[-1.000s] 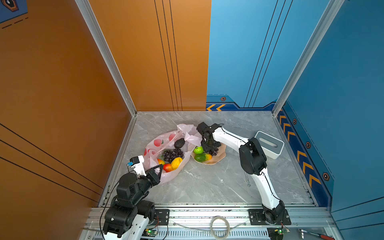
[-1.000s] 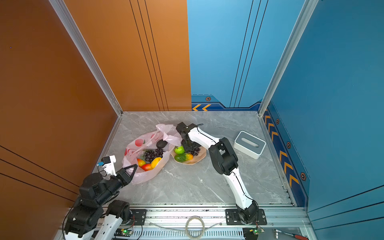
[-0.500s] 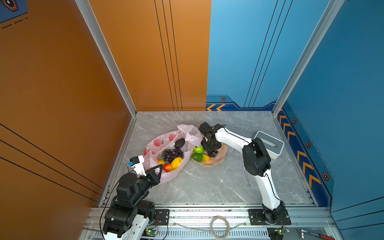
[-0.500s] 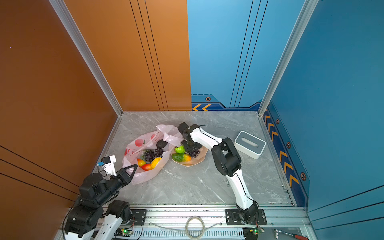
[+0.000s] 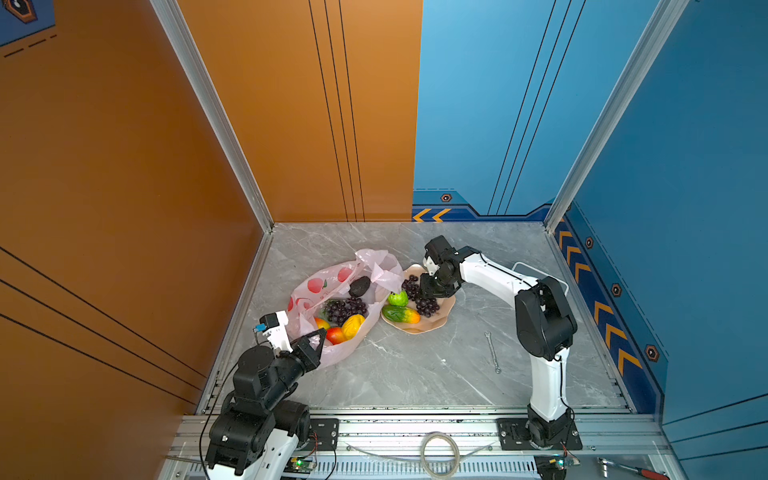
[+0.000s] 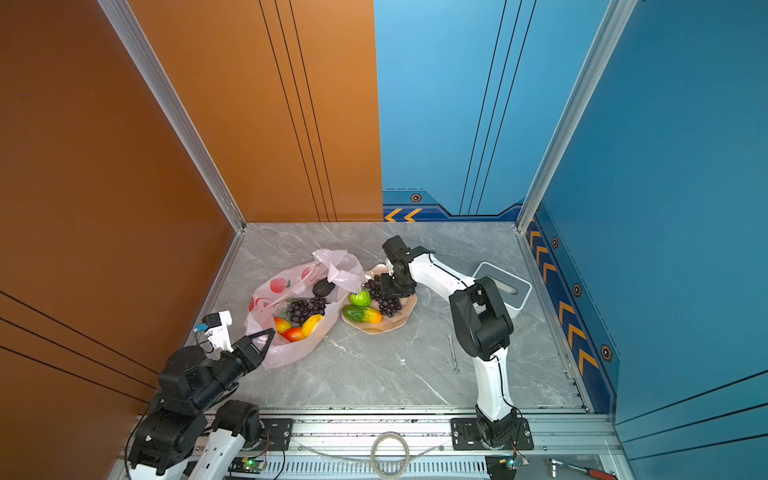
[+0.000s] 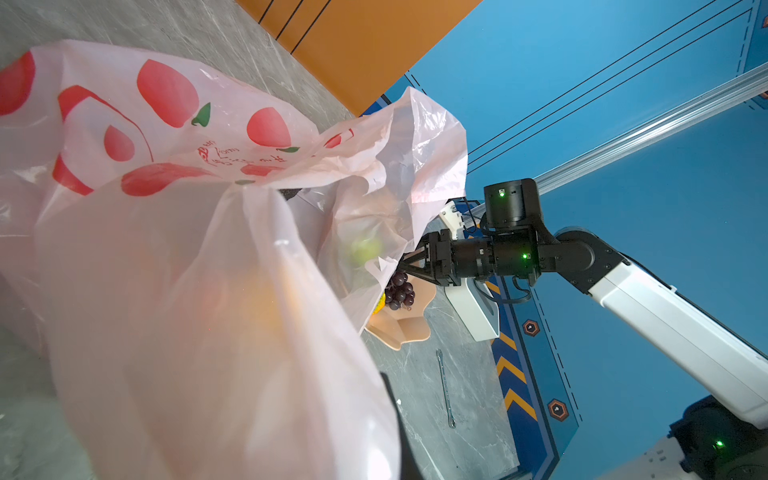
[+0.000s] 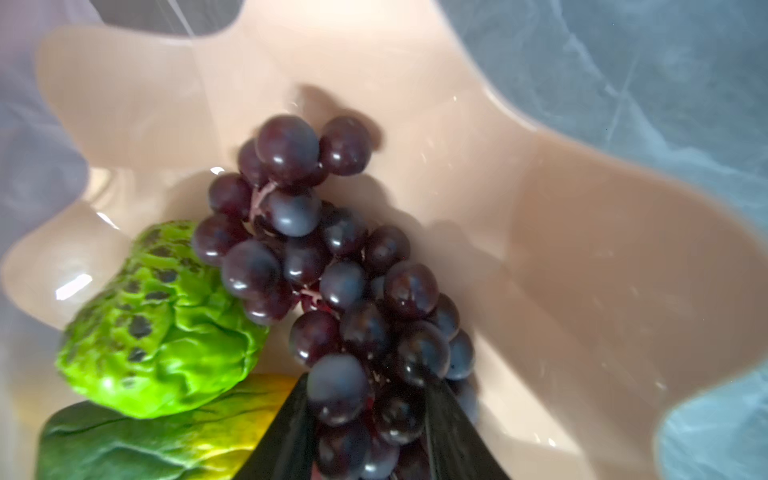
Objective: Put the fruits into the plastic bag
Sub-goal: 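Close the right gripper on the grape bunch stem, then lift the grape bunch out of the bowl with the right gripper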
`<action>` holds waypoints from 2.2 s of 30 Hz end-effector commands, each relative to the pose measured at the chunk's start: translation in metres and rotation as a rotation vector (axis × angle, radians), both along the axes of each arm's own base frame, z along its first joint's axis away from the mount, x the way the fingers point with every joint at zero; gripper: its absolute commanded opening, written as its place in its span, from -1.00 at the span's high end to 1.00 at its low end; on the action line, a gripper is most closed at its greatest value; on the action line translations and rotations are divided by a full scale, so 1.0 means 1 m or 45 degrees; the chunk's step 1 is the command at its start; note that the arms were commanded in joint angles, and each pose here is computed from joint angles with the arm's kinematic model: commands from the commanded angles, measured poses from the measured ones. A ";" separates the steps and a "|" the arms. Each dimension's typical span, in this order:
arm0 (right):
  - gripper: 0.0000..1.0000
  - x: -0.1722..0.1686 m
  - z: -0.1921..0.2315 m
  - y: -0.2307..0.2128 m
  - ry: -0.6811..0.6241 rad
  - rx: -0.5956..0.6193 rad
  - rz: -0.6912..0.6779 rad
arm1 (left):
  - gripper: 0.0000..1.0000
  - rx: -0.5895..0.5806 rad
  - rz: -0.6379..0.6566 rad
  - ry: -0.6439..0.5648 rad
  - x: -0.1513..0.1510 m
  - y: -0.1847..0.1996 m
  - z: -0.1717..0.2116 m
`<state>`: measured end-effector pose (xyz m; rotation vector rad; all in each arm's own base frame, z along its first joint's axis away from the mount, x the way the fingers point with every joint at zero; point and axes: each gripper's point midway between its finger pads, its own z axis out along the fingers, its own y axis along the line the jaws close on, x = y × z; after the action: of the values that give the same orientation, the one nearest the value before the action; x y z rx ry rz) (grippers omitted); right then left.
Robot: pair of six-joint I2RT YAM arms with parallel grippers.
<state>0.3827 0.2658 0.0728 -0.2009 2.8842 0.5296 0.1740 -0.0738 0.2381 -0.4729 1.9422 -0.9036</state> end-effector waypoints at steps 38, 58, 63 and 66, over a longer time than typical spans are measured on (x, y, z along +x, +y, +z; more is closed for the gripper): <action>0.55 0.001 -0.025 -0.007 -0.106 -0.496 0.189 | 1.00 -0.006 -0.002 0.005 -0.001 0.000 0.000; 0.64 0.004 0.030 0.017 -0.065 0.192 -0.006 | 1.00 -0.007 0.001 0.005 -0.002 0.000 0.000; 0.64 0.002 0.040 0.015 -0.061 0.323 -0.053 | 1.00 -0.008 -0.001 0.005 -0.003 0.000 -0.001; 0.64 -0.001 0.047 0.012 -0.073 0.358 -0.068 | 1.00 -0.009 0.000 0.008 -0.002 0.000 -0.001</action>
<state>0.3785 0.2683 0.0866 -0.1085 2.8105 0.7561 0.1738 -0.0737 0.2375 -0.4751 1.9444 -0.9027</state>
